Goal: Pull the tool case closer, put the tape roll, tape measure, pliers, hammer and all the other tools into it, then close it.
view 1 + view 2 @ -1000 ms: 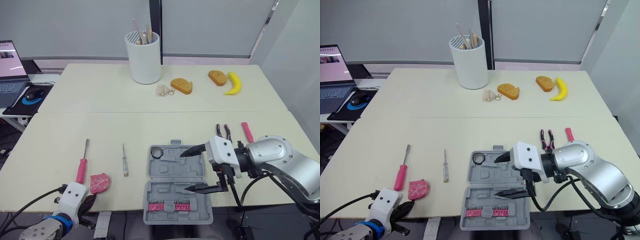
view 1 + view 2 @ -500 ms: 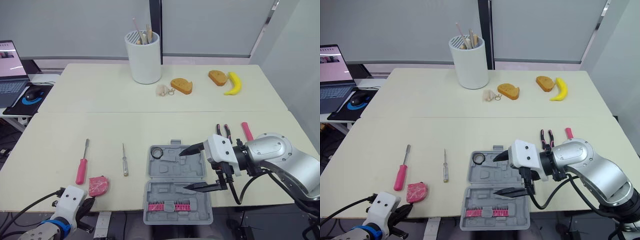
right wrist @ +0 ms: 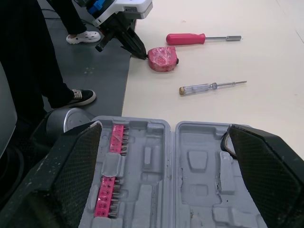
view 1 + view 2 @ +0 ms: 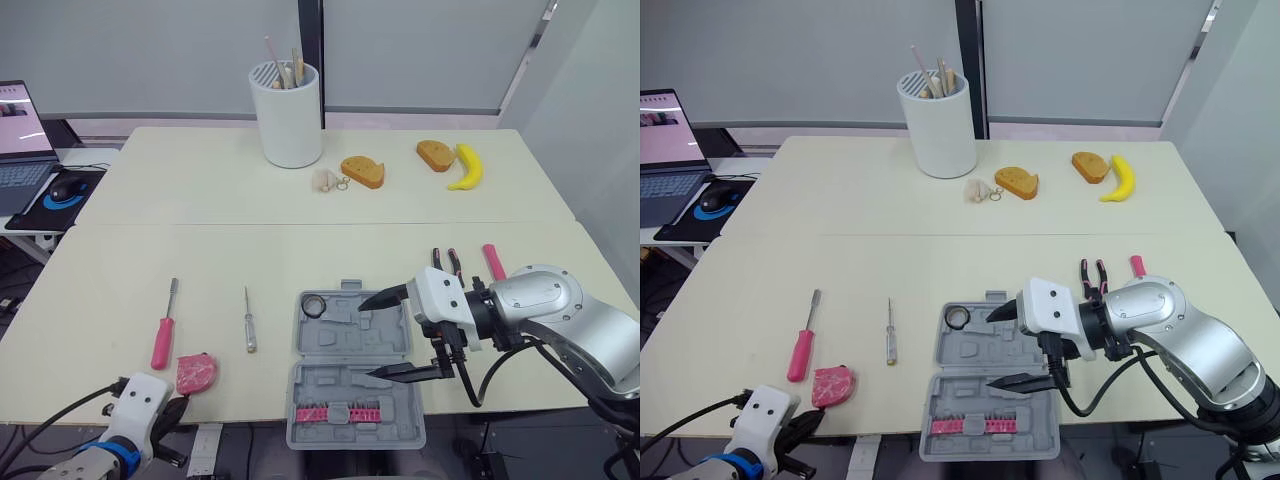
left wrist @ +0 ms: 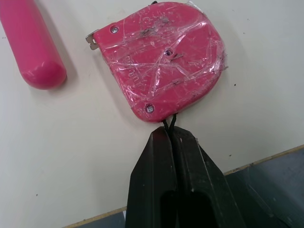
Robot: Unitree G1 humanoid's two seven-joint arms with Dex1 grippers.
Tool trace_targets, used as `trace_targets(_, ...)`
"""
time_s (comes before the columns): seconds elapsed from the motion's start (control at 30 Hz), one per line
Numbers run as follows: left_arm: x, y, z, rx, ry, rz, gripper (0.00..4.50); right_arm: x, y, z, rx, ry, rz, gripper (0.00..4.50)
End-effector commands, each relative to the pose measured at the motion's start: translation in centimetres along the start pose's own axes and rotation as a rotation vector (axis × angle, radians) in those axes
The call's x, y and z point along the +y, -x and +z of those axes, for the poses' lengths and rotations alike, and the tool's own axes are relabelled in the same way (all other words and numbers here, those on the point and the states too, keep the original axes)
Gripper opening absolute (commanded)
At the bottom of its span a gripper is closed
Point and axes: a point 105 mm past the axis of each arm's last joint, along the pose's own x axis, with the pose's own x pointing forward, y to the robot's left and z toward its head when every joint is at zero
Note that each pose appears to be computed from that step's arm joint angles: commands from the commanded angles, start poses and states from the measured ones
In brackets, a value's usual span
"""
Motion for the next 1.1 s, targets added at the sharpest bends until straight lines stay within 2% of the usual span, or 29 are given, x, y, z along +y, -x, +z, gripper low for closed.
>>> trace_targets(0.03,0.6,0.6,-1.9,0.065,0.019,0.03,0.04,0.1,0.0,0.7,-0.011,0.04,0.004,4.5)
trace_targets(0.33,0.3,0.2,-1.5,0.025,0.031,-0.007,0.04,0.0,0.0,0.5,-0.008,0.044,0.0,4.5)
trace_targets(0.47,0.2,1.0,-0.6,-0.012,0.033,-0.033,0.89,0.0,0.1,0.5,-0.006,0.043,-0.004,4.5)
trace_targets(0.6,0.3,2.4,0.0,-0.041,0.014,-0.072,2.13,0.0,0.1,0.6,-0.01,0.045,-0.004,4.5)
trace_targets(0.83,2.3,4.3,2.3,-0.121,-0.224,-0.23,4.37,0.0,0.0,1.8,-0.018,0.089,0.002,4.5)
trace_targets(0.93,3.6,4.4,4.0,-0.174,-0.331,-0.32,4.44,-0.1,0.0,2.3,-0.016,0.106,0.005,4.5)
trace_targets(1.0,4.5,4.5,4.8,-0.174,-0.485,-0.441,4.44,0.0,-0.1,2.4,-0.013,0.101,0.012,4.5)
trace_targets(1.1,6.2,4.2,5.8,-0.179,-0.63,-0.506,4.44,0.1,-0.3,2.3,0.003,0.097,0.019,4.5)
